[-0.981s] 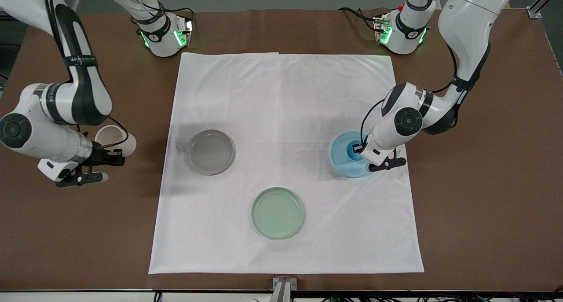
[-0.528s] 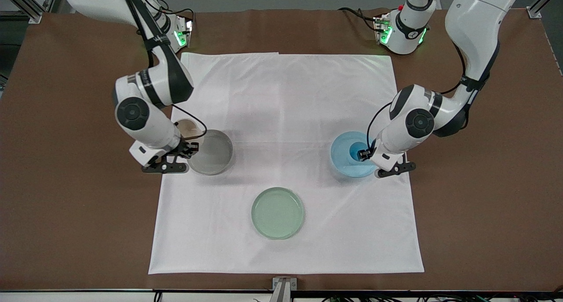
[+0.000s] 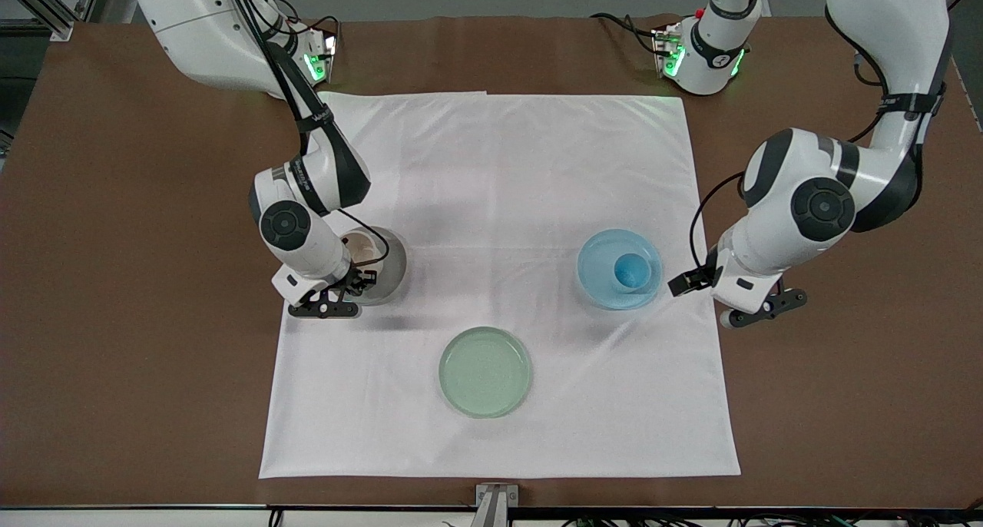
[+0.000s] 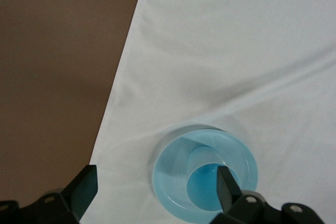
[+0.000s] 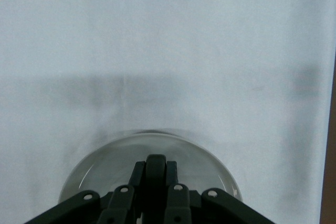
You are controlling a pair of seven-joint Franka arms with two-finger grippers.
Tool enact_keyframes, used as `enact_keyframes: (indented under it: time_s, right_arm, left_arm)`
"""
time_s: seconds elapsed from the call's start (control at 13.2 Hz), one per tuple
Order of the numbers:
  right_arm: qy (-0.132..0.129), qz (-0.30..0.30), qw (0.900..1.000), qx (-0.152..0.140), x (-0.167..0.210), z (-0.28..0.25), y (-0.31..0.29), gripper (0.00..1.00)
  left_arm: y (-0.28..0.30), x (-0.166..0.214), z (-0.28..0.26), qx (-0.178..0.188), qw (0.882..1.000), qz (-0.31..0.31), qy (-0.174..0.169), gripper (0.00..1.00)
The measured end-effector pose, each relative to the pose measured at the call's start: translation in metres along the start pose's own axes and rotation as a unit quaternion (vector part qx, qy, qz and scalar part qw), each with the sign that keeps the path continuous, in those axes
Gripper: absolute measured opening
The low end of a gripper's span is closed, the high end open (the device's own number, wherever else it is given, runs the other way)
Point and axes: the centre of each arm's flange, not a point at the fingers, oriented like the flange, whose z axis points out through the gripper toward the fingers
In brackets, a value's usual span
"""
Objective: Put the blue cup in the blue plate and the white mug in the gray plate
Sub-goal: 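Set the mug on the gray plate with the right gripper while the left gripper releases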
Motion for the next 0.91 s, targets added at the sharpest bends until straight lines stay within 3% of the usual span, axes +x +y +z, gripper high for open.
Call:
enact_keyframes:
  time_s: [0.38,0.45,0.68,0.91]
  right_arm:
    - [-0.002,0.000,1.000,-0.001,0.000,0.002,0.000,0.20]
    - [-0.002,0.000,1.000,-0.001,-0.001,0.002,0.000,0.25]
    - [-0.017,0.001,1.000,-0.008,-0.001,-0.004,0.001,0.56]
    - [-0.045,0.005,0.999,-0.021,-0.005,-0.073,0.010,0.87]
  left_arm:
    - [-0.035,0.037,-0.049,0.035,0.998,0.022,0.046,1.00]
    - [-0.040,0.040,-0.051,0.036,0.998,0.024,0.049,1.00]
    - [-0.051,0.049,-0.057,0.035,0.997,0.032,0.053,1.00]
    - [-0.055,0.052,-0.064,0.033,0.997,0.031,0.058,1.00]
